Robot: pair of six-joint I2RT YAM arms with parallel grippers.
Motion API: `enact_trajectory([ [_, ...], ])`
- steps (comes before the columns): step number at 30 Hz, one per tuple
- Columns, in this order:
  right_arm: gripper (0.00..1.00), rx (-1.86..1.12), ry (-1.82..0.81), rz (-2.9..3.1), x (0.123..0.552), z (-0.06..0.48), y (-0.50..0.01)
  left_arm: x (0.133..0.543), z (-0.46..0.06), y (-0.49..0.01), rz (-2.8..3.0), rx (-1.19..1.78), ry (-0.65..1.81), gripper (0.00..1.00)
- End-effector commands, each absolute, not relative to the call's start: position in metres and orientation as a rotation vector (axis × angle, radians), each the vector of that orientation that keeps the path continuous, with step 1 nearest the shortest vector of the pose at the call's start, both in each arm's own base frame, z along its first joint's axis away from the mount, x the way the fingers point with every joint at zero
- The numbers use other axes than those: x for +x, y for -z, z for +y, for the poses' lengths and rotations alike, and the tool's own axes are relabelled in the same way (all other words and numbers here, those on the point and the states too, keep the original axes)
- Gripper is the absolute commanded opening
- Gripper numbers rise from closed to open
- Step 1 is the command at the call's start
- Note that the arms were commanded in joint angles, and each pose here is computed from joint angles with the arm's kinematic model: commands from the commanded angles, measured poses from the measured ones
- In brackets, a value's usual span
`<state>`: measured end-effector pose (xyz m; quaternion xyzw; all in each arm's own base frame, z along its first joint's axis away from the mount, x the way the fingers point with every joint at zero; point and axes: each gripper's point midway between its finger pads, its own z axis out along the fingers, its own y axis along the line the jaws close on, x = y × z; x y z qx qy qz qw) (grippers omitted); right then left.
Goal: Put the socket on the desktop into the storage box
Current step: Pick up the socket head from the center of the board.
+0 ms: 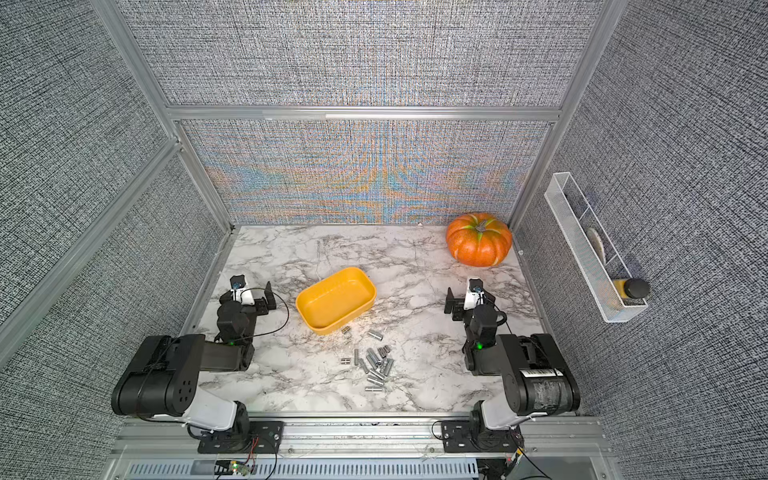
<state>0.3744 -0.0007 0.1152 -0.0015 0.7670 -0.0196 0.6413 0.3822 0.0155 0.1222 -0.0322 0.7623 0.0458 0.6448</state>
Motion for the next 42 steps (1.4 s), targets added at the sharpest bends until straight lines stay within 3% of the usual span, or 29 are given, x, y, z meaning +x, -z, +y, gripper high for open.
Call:
enact_trajectory([
  [1,0.99,0.011,0.048,1.719,0.375,-0.002,-0.122,0.384,0.015,-0.129,1.708,-0.069,-0.105,1.0],
  [21,0.99,0.012,0.048,1.711,0.375,-0.003,-0.124,0.383,0.016,-0.132,1.7,-0.068,-0.113,0.99],
  [28,0.99,0.146,-0.002,1.747,0.374,-0.007,-0.167,0.356,0.026,-0.192,1.56,-0.166,-0.15,0.99],
  [35,0.99,0.728,-0.064,1.887,0.362,-0.051,-0.142,0.344,0.026,-0.235,1.441,-0.45,0.175,0.99],
  [40,0.99,0.736,-0.167,1.888,0.361,-0.042,-0.154,0.335,0.041,-0.218,1.448,-0.77,0.326,1.0],
  [42,0.99,0.614,-0.266,1.883,0.363,-0.023,-0.168,0.329,0.027,-0.233,1.404,-0.657,0.401,1.0],
])
